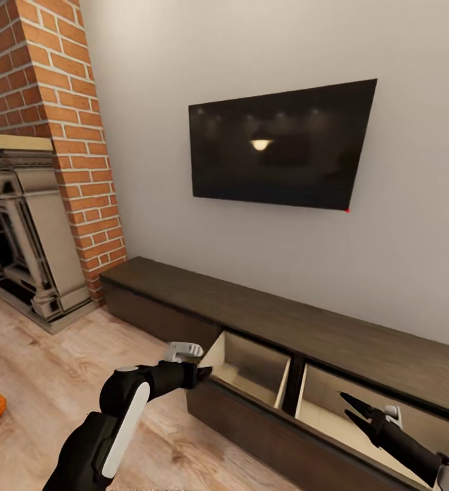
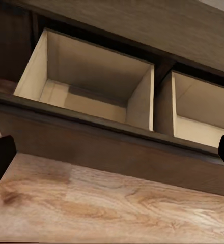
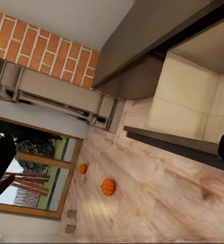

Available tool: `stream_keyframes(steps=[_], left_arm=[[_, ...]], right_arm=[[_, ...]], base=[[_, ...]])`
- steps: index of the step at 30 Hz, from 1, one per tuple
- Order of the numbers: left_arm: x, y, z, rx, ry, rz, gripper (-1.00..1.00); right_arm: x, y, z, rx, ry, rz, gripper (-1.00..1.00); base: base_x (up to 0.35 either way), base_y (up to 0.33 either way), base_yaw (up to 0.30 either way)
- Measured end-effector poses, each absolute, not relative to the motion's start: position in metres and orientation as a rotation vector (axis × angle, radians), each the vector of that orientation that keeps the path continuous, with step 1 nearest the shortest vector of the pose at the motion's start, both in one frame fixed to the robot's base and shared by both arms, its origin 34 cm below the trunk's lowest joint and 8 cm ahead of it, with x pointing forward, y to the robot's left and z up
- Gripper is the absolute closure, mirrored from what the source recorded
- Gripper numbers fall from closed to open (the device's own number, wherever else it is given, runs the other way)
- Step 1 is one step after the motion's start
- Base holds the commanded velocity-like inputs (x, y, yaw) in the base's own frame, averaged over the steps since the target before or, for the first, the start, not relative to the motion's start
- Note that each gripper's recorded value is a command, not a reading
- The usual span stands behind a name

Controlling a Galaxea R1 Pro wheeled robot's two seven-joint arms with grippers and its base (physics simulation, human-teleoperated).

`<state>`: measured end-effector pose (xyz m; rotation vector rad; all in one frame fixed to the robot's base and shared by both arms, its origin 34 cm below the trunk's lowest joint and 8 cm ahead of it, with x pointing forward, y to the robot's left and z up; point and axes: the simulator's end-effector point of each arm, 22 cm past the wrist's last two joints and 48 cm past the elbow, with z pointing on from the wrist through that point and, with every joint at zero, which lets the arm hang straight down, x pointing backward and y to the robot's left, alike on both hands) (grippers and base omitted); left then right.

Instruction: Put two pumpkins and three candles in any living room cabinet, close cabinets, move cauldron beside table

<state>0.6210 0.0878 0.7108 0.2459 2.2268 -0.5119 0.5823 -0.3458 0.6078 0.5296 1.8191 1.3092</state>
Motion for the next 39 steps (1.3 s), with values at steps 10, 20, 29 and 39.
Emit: stream_keyframes(steps=[10, 20, 29, 39], left_arm=[[0.625, 0.087, 0.731, 0.245, 2.229, -0.514, -1.00], [0.628, 0.088, 0.748, 0.243, 2.235, -0.515, -1.00], [0.631, 0.088, 0.766, 0.242, 2.235, -0.515, -1.00], [0.633, 0.088, 0.790, 0.244, 2.226, -0.513, -1.00]], right_arm=[[0.582, -0.330, 0.620, 0.504, 1.863, 1.326, -1.00], [0.583, -0.323, 0.635, 0.488, 1.887, 1.332, -1.00], [0.586, -0.322, 0.653, 0.486, 1.889, 1.332, -1.00], [0.589, -0.322, 0.677, 0.479, 1.882, 1.332, -1.00]], base=[[0.000, 0.000, 0.284], [0.000, 0.000, 0.206], [0.000, 0.000, 0.034], [0.000, 0.000, 0.213]])
